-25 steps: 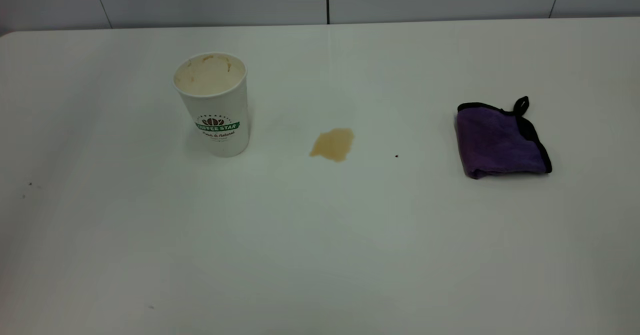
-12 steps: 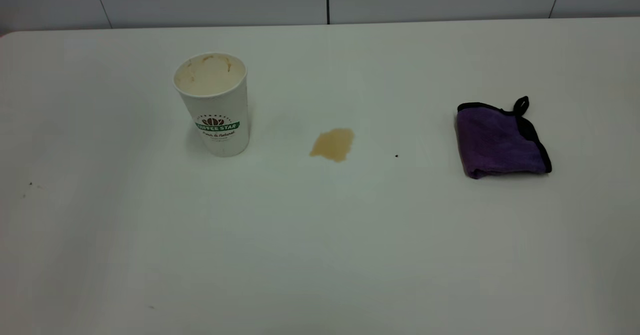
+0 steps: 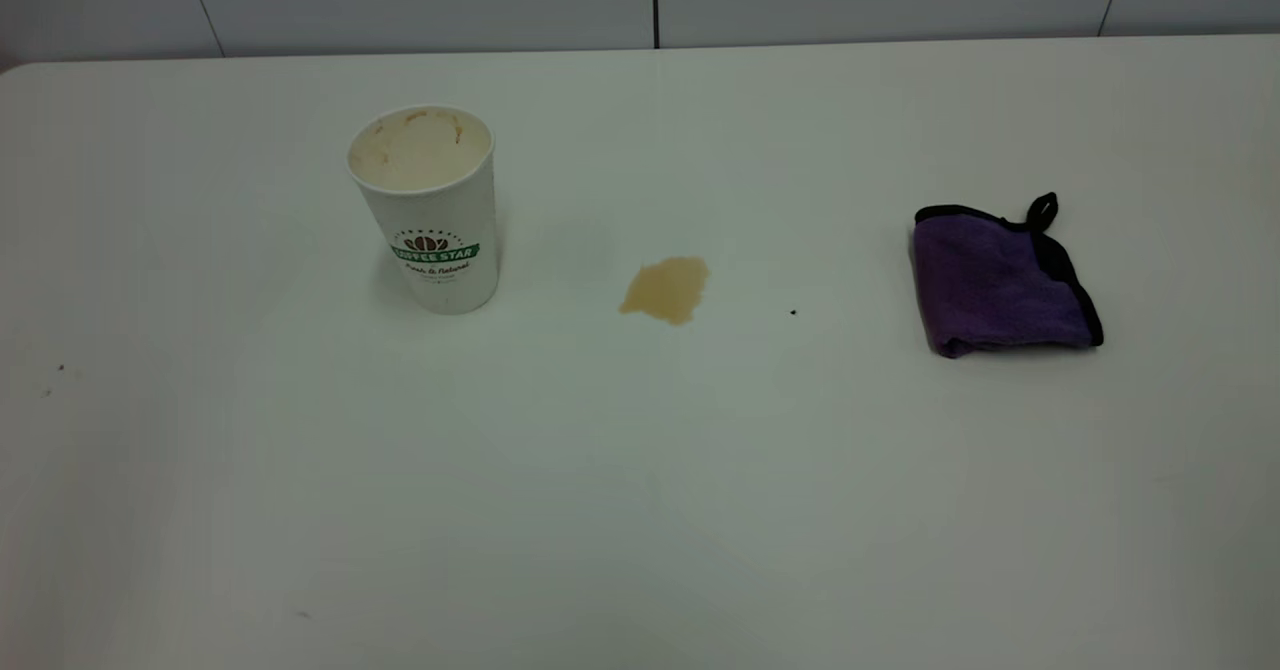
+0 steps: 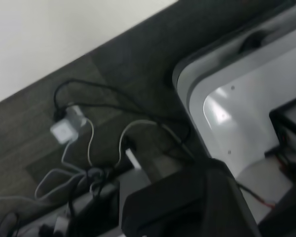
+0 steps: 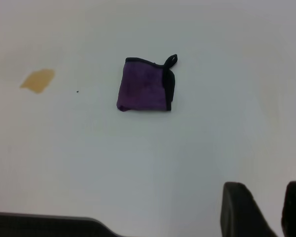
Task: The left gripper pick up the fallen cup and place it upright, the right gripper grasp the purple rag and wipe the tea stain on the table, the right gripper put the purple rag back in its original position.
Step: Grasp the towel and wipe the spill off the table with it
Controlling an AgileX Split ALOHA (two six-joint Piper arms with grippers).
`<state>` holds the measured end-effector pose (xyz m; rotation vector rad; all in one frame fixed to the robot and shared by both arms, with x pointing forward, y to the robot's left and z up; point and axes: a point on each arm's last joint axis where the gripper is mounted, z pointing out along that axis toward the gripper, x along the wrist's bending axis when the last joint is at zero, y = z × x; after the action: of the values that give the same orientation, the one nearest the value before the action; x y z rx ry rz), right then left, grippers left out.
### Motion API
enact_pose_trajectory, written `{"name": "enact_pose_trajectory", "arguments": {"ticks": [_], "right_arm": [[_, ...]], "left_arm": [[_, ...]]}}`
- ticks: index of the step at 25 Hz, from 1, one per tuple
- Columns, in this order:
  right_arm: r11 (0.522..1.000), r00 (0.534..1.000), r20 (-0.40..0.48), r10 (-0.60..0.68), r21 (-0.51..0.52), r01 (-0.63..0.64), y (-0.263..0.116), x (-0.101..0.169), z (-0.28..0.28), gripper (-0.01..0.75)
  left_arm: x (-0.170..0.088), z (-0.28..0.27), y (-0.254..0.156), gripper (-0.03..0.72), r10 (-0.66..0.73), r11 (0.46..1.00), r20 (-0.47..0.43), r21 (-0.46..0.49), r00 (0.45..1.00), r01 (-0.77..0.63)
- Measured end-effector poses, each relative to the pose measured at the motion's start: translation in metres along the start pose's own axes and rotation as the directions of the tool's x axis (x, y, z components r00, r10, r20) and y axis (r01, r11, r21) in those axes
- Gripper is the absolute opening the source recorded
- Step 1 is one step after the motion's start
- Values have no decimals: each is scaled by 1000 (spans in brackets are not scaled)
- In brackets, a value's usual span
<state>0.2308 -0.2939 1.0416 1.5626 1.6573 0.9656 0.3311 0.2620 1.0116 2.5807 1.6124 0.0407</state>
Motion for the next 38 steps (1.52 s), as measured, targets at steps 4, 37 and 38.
{"name": "enact_pose_trajectory", "arguments": {"ticks": [4,37,38], "right_arm": [[1000,1000,0,0,0,0,0,0,0,243],[1000,1000,0,0,0,0,0,0,0,243],[1000,1000,0,0,0,0,0,0,0,243]], "left_arm": [[0,-4,-14,433,-12,992,-27,-128,1000,8],[-14,-35,-116,433,-400,670,-128,-717,908,194],[-14,-35,-116,433,-400,670,-128,-717,908,194]]}}
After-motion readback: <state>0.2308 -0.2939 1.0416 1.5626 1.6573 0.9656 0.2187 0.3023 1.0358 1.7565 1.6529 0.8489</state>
